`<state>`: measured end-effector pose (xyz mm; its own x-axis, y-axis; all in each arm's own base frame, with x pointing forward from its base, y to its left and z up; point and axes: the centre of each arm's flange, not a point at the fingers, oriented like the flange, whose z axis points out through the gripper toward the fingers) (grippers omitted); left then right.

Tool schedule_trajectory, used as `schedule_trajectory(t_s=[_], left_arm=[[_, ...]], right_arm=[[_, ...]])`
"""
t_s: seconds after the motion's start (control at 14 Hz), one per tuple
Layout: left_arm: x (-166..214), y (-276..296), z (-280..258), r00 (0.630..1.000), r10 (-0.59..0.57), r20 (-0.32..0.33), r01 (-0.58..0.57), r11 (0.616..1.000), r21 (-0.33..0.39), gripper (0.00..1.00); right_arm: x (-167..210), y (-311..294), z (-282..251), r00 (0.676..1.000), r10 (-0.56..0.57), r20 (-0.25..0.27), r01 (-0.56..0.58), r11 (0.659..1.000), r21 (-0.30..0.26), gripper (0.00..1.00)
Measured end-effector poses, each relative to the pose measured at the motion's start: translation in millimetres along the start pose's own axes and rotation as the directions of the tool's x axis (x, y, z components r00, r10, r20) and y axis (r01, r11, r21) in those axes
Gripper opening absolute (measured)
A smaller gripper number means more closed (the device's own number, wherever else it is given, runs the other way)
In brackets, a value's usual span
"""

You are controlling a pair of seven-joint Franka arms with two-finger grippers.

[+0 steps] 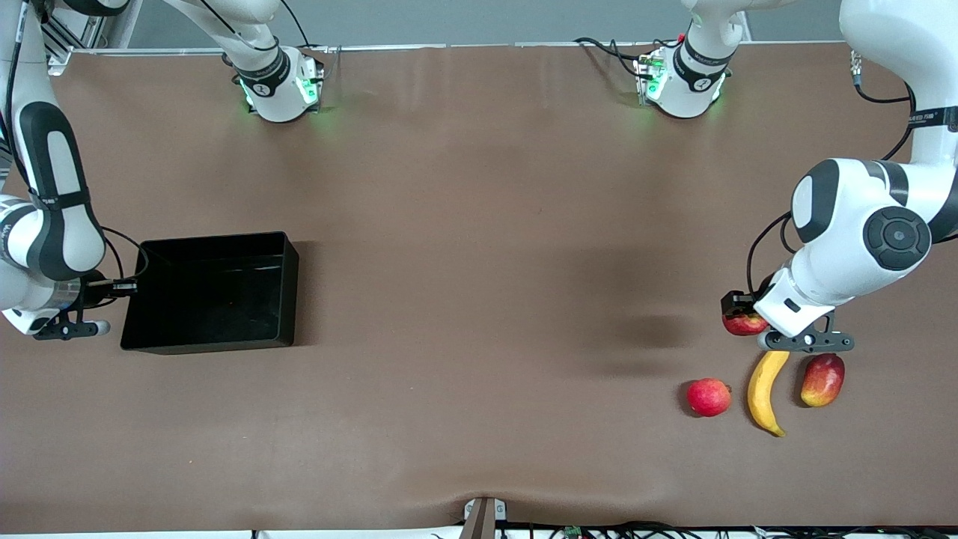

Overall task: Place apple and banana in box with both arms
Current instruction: 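Reach the right gripper to the black box edge and push it, then push the black box toward the fruit with the right gripper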

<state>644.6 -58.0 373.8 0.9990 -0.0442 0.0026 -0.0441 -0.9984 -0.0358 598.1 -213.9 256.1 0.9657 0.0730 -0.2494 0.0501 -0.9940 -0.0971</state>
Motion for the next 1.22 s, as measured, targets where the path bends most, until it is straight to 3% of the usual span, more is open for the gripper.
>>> schedule_trajectory(t_s=[0.22,0.5,0.86,1.22], left_arm=[[-0.1,0.0,0.1,1.000,0.000,0.001,0.000,1.000,0.000,0.71],[-0.4,-0.2,0.5,1.000,0.000,0.003,0.000,1.000,0.000,0.71],[-0.5,-0.1,0.6,1.000,0.001,0.004,-0.001,1.000,0.000,0.71],[-2.1,1.9,-2.5,1.000,0.004,0.013,-0.004,1.000,0.002,0.71]], right_arm=[[6.4,-36.1,-50.1,0.999,-0.035,0.030,0.032,0.997,0.073,0.06],[18.7,-101.5,-107.9,0.994,-0.111,0.021,0.107,0.982,0.157,0.06],[40.9,-249.8,-105.8,0.991,-0.122,0.054,0.112,0.981,0.155,0.06],[42.1,-367.3,-96.8,0.991,-0.132,0.032,0.126,0.983,0.132,0.06]])
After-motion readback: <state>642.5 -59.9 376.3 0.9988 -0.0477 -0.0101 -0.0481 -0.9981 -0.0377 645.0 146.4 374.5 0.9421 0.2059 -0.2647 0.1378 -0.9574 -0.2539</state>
